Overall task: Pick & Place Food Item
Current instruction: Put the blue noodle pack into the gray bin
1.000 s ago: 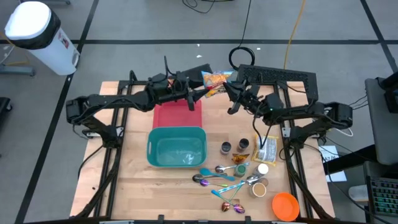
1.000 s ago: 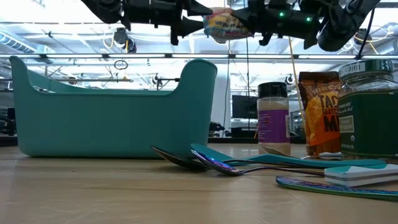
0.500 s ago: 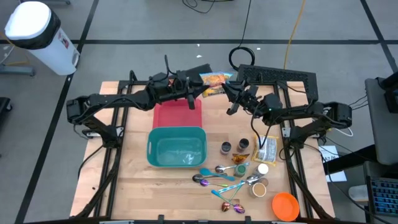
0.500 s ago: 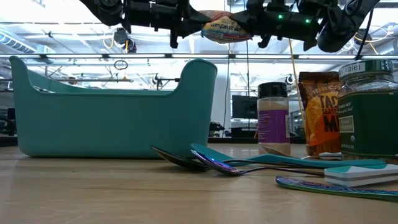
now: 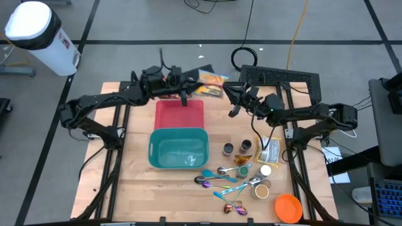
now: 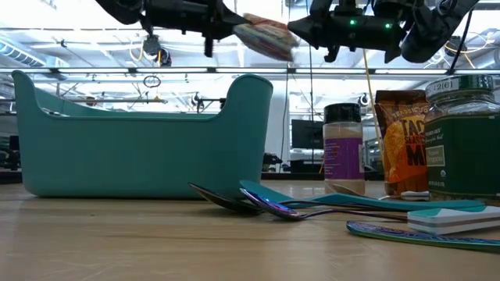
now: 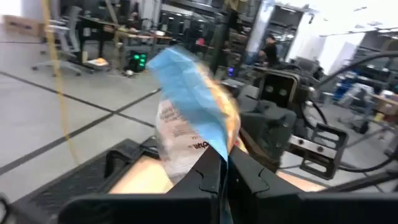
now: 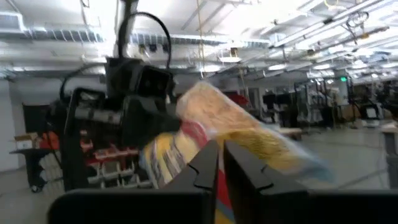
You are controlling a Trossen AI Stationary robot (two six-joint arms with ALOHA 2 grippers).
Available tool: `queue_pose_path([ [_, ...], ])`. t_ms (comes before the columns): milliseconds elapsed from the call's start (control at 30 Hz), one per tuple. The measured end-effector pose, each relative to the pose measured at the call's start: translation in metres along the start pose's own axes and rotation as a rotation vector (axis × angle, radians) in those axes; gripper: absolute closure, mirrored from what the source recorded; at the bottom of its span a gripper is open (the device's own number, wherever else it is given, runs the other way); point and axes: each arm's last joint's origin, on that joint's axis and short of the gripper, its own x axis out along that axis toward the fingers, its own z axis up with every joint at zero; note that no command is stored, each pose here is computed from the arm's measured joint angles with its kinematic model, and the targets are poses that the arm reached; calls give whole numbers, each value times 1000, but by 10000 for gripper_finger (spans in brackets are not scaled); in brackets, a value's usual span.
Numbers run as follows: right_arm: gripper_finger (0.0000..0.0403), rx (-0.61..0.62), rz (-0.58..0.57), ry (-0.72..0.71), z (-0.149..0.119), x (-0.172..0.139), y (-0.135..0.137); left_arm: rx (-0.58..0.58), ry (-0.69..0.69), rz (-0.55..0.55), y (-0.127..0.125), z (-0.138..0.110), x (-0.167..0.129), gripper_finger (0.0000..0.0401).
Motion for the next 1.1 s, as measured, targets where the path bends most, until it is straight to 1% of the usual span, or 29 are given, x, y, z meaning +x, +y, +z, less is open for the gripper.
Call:
queue_pose_path([
  [67,358,-7,-5,43,1,-2,0,-5,6,30,3,8,-11,391],
  [167,319,-17,-8,103,5,-6,-1,-53,16,85,8,17,-25,380],
  [267,285,-27,-13,164,7,-10,-1,-96,44,144,16,22,-41,382],
  [367,261,-32,-17,203,8,-13,-2,-126,80,206,25,25,-53,394],
  [433,251,-34,-18,218,7,-13,-2,-170,119,256,34,22,-59,391],
  [533,242,-35,-18,229,6,-14,-2,-203,171,342,48,16,-64,385],
  [600,241,-37,-20,236,5,-14,-2,-223,212,407,58,9,-65,392],
  [700,244,-39,-23,253,3,-14,-2,-271,268,458,72,-2,-63,393],
  [833,249,-39,-24,251,3,-14,-2,-339,311,483,89,-16,-56,386],
  [967,250,-39,-24,253,3,-14,-2,-406,380,462,103,-37,-44,395],
  [1100,248,-39,-24,254,3,-14,-2,-442,417,492,116,-48,-42,385],
])
